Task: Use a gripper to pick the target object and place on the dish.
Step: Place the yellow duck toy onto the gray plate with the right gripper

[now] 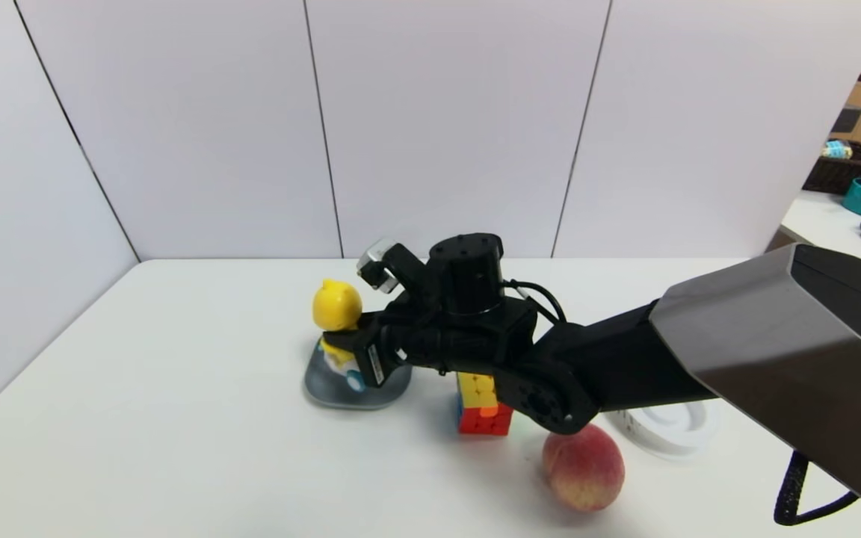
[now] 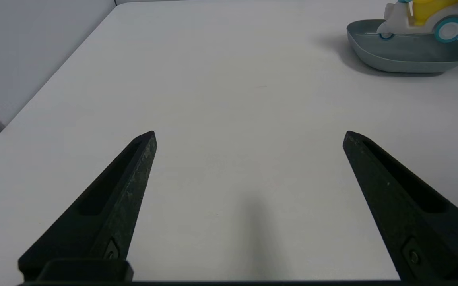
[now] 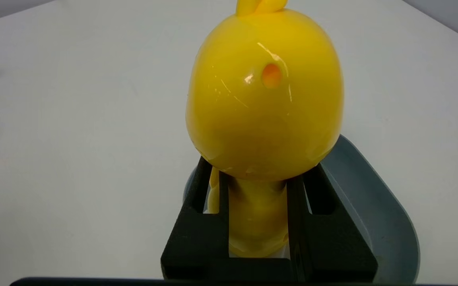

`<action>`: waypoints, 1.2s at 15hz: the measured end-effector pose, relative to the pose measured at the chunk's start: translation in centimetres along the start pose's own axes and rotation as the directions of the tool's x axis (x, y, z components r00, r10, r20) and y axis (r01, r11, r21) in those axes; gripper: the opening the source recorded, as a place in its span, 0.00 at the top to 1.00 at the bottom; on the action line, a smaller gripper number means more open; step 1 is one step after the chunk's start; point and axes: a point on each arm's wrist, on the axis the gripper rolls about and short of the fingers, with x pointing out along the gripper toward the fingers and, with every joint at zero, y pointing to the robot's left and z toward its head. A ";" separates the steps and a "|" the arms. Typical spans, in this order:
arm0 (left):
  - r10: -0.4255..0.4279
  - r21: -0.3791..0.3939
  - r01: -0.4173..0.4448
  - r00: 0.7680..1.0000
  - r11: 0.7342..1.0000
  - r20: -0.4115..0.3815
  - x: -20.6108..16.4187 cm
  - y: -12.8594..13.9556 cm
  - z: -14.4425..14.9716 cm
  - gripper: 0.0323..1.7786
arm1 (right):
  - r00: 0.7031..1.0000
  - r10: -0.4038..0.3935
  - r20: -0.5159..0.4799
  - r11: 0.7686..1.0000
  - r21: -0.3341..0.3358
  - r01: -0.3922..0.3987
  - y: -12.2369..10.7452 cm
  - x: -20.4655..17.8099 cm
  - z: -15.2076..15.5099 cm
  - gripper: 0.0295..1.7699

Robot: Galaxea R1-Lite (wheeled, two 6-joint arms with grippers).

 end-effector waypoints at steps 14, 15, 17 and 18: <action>0.000 0.000 0.000 1.000 1.000 0.000 0.0 0.0 0.0 0.05 | 1.000 -0.021 -0.003 1.000 0.005 0.021 -1.0 0.4 -0.9 0.71; 0.000 0.000 0.000 1.000 1.000 0.000 0.0 0.0 0.0 0.05 | 1.000 -0.023 -0.007 1.000 0.005 0.023 -1.0 0.5 -1.0 0.63; 0.000 0.000 0.000 1.000 1.000 0.000 0.0 0.0 0.0 0.05 | 1.000 -0.025 -0.009 1.000 0.006 0.025 -1.1 0.5 -1.1 0.49; 0.000 0.000 0.000 1.000 1.000 0.000 0.0 0.0 0.0 0.05 | 1.000 -0.027 -0.010 1.000 0.007 0.027 -1.2 0.5 -1.2 0.44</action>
